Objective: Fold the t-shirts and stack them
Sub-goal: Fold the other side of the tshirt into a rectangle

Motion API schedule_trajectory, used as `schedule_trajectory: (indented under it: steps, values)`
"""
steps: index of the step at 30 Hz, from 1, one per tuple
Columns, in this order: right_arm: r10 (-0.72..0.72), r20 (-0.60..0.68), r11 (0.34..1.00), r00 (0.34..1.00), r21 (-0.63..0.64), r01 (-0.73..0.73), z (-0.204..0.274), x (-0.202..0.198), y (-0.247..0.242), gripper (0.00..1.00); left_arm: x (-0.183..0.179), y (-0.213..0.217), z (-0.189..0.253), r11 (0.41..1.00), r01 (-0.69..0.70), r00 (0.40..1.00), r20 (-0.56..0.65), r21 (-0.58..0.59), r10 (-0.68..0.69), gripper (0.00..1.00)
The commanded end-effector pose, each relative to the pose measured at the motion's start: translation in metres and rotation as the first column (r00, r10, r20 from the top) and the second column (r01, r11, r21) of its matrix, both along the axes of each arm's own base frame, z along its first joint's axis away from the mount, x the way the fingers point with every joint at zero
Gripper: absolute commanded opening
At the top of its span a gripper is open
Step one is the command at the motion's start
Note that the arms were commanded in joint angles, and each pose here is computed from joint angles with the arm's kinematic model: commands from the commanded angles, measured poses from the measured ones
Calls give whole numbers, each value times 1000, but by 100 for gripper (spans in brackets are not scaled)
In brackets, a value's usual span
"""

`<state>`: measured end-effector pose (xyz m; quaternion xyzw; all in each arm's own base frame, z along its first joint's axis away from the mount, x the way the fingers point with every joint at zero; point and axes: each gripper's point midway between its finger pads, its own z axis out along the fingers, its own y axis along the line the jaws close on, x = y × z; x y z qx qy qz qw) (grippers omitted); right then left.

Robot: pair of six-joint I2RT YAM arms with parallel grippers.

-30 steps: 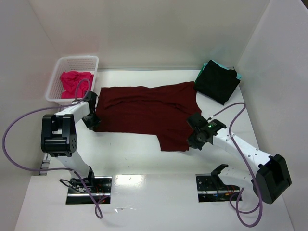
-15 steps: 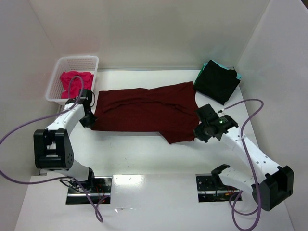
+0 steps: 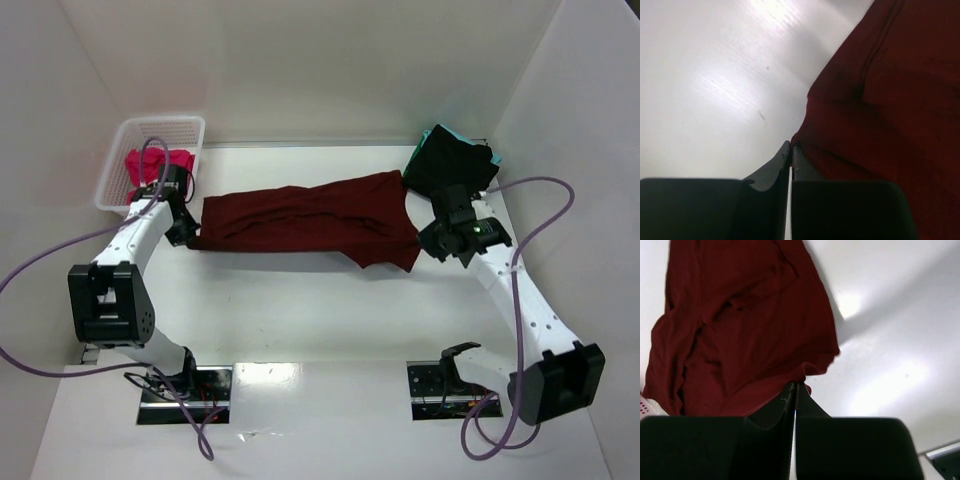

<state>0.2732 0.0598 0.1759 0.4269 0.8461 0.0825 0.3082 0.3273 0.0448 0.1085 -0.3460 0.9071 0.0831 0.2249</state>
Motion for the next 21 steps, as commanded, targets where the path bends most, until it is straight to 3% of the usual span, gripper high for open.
schedule_trajectory:
  steps: [1,21]
  values:
    - [63,145,998,987,-31,-59,27,50,6,0,23,9,1,999,22,1000,12,48,-23,0]
    - [117,243,993,963,-35,-112,18,162,20,0,108,23,-26,994,14,1000,26,105,-17,0]
